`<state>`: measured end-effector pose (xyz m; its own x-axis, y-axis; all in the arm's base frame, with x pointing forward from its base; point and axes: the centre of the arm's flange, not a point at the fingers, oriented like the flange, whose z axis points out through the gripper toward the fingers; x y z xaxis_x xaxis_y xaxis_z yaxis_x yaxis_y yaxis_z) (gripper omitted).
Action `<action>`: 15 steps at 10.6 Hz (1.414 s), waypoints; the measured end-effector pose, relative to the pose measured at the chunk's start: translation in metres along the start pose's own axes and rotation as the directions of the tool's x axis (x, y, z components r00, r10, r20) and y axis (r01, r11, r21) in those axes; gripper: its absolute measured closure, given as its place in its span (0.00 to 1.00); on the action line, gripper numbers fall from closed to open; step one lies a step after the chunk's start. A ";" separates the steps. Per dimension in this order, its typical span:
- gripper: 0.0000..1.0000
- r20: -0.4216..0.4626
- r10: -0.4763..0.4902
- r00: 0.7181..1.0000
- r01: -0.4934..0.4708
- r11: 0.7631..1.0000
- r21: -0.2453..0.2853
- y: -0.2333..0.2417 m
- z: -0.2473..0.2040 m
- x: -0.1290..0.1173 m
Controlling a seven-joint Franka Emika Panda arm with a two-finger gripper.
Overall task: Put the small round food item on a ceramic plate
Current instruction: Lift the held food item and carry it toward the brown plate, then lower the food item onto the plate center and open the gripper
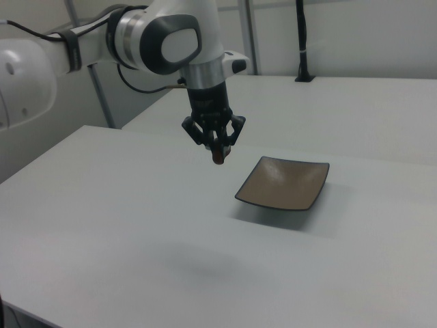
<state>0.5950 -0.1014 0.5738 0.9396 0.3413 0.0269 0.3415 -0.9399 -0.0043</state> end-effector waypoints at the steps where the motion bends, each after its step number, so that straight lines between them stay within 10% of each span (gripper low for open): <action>1: 0.85 -0.008 0.000 1.000 0.000 1.000 0.004 0.002 0.003 0.007; 15: 0.84 -0.224 0.042 0.974 -0.071 0.990 -0.124 0.068 0.190 0.128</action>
<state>0.7428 -0.1193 0.3867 0.9237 0.2901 0.2503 0.2683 -0.9561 0.1178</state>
